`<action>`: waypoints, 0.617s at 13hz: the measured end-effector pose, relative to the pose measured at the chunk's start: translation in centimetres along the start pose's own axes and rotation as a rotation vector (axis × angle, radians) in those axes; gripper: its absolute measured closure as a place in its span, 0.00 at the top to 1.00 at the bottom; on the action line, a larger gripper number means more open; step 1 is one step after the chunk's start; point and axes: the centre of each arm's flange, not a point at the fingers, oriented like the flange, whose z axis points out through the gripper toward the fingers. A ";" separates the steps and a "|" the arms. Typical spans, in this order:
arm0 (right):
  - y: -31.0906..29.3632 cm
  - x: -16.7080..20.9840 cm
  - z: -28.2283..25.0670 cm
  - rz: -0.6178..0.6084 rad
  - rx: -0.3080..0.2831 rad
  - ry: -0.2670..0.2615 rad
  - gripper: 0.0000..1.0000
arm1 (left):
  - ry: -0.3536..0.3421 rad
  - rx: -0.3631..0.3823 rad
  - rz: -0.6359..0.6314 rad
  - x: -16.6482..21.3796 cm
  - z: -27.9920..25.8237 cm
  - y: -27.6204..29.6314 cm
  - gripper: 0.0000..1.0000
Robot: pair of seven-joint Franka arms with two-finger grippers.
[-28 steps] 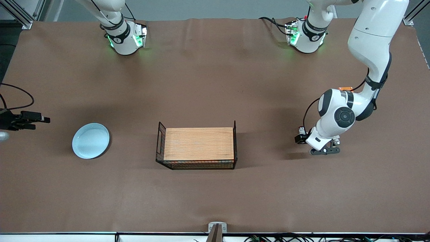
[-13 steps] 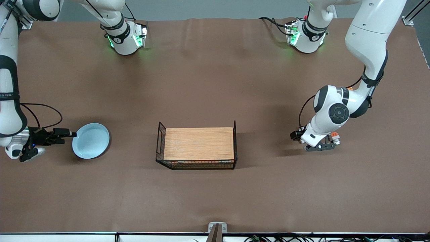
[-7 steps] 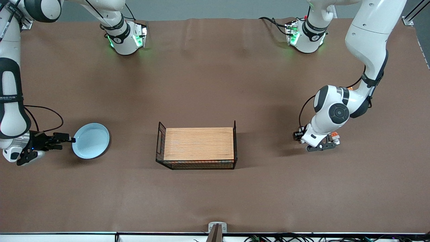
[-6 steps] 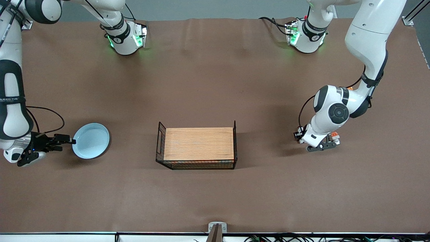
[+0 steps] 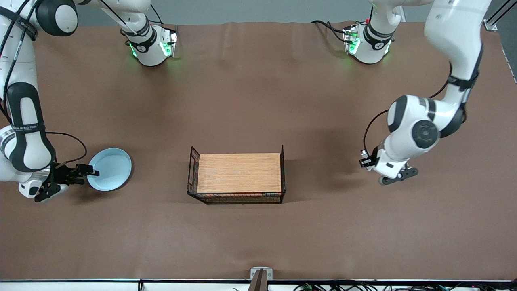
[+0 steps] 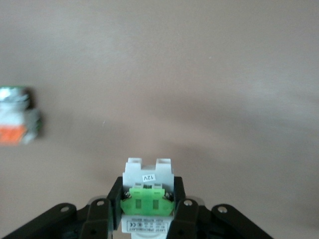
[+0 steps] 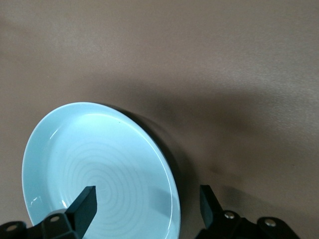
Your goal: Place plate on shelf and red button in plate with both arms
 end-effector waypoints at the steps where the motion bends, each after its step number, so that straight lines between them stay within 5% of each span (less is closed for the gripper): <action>1: -0.1 0.1 0.1 -0.005 0.000 -0.001 0.86 | -0.023 -0.006 -0.066 -0.1 -4.2 0.2 0.41; 2: -0.2 0.1 0.1 -0.009 0.000 -0.002 0.86 | -0.035 -0.002 -0.132 -0.4 -8.1 0.3 0.41; 5: -0.3 0.2 0.3 -0.012 0.001 -0.004 0.59 | -0.050 0.011 -0.284 -2.1 -16.5 1.5 0.41; 8: -0.2 0.1 0.5 -0.019 -0.011 0.003 0.57 | -0.060 0.008 -0.310 -4.5 -20.7 3.7 0.41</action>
